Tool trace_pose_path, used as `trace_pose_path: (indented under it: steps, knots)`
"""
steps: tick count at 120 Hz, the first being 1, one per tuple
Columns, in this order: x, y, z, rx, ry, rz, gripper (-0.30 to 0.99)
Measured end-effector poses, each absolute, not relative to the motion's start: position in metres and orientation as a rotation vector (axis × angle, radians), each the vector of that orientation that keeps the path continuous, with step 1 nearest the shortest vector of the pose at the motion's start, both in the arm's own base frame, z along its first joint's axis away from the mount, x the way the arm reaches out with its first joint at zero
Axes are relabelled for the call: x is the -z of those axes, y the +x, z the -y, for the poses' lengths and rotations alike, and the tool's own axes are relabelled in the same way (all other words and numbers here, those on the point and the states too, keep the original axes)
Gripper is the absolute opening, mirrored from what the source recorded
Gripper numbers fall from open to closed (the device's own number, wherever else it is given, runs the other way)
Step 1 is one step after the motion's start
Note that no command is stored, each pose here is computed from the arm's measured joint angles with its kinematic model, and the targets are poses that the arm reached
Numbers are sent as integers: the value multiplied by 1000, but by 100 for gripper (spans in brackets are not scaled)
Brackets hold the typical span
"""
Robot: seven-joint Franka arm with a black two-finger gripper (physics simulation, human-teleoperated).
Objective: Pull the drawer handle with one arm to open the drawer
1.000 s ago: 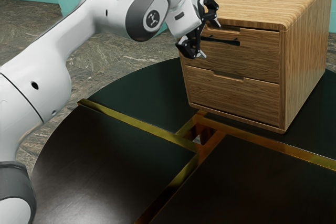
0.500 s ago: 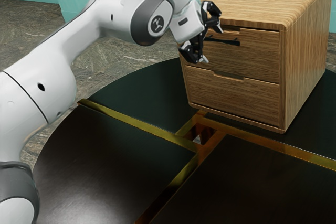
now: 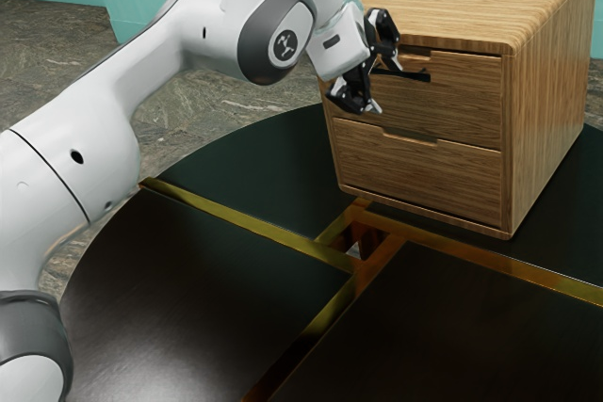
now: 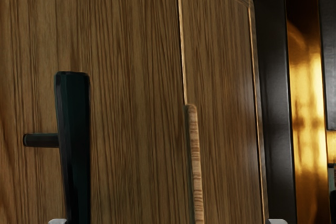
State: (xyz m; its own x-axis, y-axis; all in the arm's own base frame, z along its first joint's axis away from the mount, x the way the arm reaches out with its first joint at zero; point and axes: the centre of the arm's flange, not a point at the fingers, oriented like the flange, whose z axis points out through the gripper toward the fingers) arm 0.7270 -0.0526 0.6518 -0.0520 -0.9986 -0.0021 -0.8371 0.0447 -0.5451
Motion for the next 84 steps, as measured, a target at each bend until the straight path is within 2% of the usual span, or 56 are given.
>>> trace_pose_path:
  steps: [61,84]
  knots:
    - [-653,724,55,566,-1876,-1955,26]
    - [-653,720,56,555,-1904,-1965,23]
